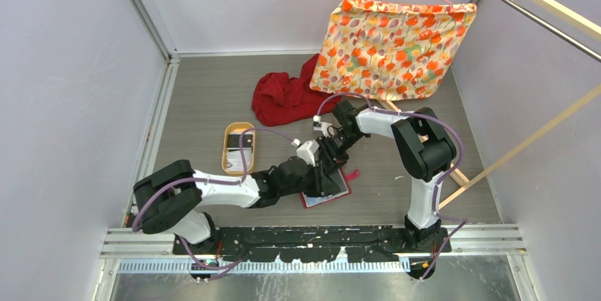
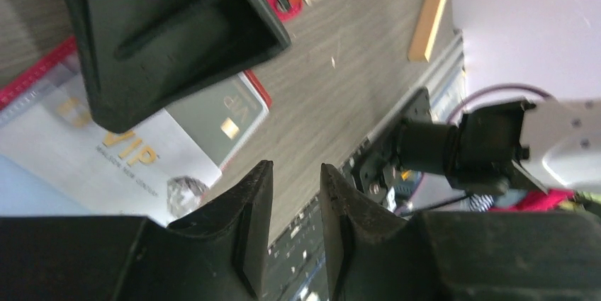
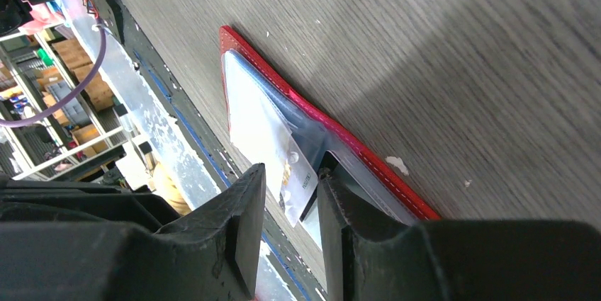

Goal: Put the credit cards into the card holder
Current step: Insert the credit card into the card holder.

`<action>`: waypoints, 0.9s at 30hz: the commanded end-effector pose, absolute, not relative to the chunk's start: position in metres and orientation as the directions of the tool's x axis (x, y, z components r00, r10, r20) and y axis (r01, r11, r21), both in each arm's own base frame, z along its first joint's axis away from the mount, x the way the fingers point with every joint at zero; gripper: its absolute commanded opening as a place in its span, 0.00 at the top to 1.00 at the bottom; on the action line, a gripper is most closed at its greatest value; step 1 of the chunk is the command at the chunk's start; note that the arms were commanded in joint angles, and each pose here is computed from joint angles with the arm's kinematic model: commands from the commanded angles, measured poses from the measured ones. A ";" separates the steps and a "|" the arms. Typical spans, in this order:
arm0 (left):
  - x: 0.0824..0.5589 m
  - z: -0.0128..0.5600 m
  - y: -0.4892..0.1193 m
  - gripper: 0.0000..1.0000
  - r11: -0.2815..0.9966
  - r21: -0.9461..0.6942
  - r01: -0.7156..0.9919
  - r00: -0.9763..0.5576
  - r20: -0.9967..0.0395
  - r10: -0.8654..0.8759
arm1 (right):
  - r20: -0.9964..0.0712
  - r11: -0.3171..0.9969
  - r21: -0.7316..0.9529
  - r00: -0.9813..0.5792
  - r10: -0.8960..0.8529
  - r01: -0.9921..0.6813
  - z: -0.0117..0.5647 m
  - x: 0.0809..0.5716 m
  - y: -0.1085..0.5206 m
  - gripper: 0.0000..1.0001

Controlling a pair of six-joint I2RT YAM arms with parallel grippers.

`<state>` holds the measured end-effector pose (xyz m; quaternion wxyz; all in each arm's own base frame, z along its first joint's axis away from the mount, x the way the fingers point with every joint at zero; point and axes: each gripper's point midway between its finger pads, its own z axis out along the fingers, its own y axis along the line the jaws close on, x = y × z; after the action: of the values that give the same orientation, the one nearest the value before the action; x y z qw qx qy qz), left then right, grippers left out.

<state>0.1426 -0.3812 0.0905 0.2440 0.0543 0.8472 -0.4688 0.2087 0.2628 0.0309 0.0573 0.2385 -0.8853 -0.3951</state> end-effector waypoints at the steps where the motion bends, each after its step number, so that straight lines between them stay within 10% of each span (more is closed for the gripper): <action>1: 0.171 0.081 -0.387 0.67 0.667 -0.715 0.209 -0.834 -0.486 -0.260 | -0.103 0.584 0.709 -0.877 -0.469 -0.396 0.031 0.214 0.263 0.62; 27: 0.170 0.032 -0.334 0.64 0.925 -0.365 -0.109 -0.816 -0.498 -0.293 | -0.121 0.566 0.717 -0.872 -0.474 -0.407 0.038 0.215 0.265 0.59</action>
<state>0.1703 -0.3602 0.0320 0.2693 -0.0998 0.9347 -0.2093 0.2080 0.2625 0.0309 0.0595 0.2366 -0.8862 -0.3939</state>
